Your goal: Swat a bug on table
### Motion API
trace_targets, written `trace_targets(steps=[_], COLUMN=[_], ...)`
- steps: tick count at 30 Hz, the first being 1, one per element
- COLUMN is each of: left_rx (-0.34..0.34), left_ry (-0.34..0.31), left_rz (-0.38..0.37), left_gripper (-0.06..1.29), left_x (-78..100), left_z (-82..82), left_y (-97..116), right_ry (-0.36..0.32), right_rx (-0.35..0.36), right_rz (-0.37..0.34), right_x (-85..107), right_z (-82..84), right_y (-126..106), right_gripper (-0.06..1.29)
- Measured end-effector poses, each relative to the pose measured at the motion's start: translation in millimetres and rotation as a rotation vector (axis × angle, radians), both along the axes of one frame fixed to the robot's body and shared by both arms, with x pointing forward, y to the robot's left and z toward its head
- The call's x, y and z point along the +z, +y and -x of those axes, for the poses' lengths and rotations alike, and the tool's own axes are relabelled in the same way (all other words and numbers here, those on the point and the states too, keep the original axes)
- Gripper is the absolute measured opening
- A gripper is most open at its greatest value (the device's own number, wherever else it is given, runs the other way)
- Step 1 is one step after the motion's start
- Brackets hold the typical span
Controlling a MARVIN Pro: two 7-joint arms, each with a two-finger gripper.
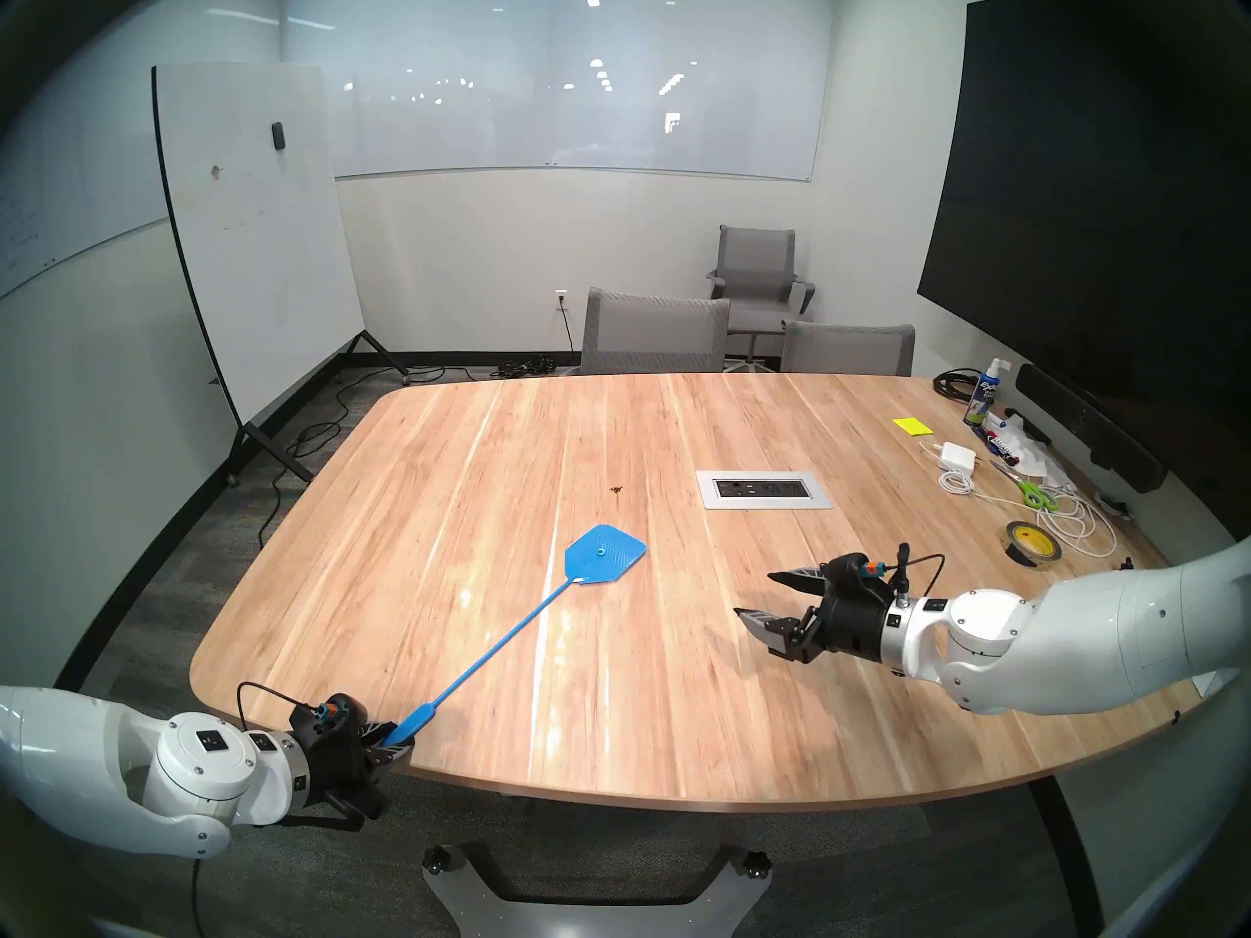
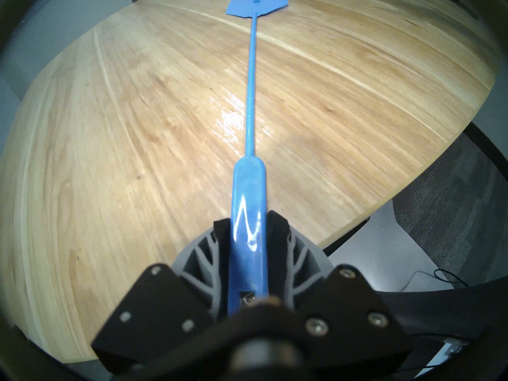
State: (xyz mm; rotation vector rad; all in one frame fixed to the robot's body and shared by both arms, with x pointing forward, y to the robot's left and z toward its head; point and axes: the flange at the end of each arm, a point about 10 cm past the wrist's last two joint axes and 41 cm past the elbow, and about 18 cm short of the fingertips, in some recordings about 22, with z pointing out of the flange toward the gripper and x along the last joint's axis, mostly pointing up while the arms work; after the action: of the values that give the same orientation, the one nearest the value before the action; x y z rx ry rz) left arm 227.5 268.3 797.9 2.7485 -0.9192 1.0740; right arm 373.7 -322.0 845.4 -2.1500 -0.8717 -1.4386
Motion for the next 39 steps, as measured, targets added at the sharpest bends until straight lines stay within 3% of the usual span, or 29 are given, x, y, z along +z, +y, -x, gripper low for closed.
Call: trace_targets(steps=[39], left_rx=[0.072], left_ry=[-0.065], left_rz=[-0.017], left_gripper=[0.27], left_x=[-4.5], left_z=[20.2], left_y=[-1.1], right_ry=[0.003], right_rx=[-0.002], right_rz=[-0.001], right_x=[-0.7], right_z=[0.4], right_y=[-0.1], right_gripper=[1.21])
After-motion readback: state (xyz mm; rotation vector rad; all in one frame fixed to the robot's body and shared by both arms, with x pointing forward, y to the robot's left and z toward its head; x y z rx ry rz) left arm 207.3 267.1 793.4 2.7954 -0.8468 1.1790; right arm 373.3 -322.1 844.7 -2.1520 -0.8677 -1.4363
